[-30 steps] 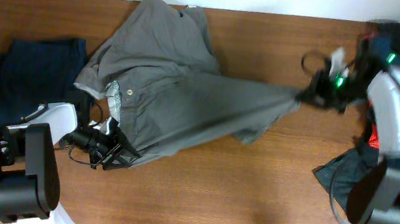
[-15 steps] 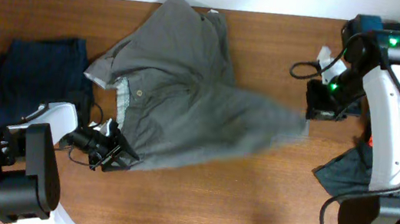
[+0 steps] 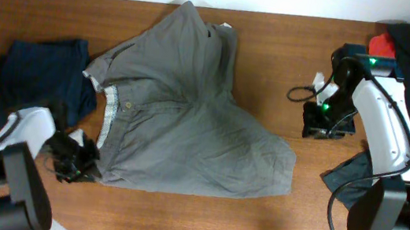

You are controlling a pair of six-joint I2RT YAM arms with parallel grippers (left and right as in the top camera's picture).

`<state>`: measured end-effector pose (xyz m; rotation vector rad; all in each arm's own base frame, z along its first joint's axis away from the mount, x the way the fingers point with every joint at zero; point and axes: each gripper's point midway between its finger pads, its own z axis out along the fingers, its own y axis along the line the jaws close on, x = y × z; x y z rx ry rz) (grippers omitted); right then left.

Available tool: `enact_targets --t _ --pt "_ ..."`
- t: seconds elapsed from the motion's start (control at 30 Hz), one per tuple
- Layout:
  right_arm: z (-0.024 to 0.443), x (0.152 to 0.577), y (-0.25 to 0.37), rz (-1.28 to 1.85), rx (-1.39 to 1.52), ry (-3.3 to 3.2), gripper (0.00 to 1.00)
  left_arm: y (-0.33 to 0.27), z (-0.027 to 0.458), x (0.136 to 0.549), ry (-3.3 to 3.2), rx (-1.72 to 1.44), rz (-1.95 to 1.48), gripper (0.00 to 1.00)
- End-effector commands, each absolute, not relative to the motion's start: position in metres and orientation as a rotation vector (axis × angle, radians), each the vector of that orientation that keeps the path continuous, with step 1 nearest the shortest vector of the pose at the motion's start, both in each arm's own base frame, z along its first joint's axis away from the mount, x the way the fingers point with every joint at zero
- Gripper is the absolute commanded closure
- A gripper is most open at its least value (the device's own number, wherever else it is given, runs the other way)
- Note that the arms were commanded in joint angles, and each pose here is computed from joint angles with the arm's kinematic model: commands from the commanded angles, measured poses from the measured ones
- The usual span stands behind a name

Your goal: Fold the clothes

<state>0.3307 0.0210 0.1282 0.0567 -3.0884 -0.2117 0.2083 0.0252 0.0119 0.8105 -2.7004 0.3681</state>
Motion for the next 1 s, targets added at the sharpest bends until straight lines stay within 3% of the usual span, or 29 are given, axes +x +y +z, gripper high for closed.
enact_targets --t 0.0,0.27,0.47,0.8,0.83,0.97 --pt "0.127 0.352 0.02 -0.252 -0.031 -3.166 0.46 0.048 0.046 0.24 -2.876 0.87 0.358 0.76" --pt "0.093 0.344 0.023 -0.317 -0.149 -3.077 0.43 0.003 0.072 0.263 -2.957 0.739 0.614 0.7" --pt "0.043 0.325 0.051 -0.57 -0.179 -2.953 0.43 -0.036 0.071 0.273 -3.038 0.478 0.6 0.7" --pt "0.029 0.311 0.106 -1.115 -0.199 -2.81 0.4 -0.072 0.063 0.266 -3.083 0.182 0.447 0.62" --pt "0.03 0.313 0.108 -1.145 -0.194 -2.811 0.55 -0.077 0.062 0.264 -3.084 0.15 0.441 0.62" --pt "0.037 0.323 0.114 -1.249 -0.179 -2.81 0.96 -0.079 0.054 0.257 -3.084 0.1 0.367 0.62"
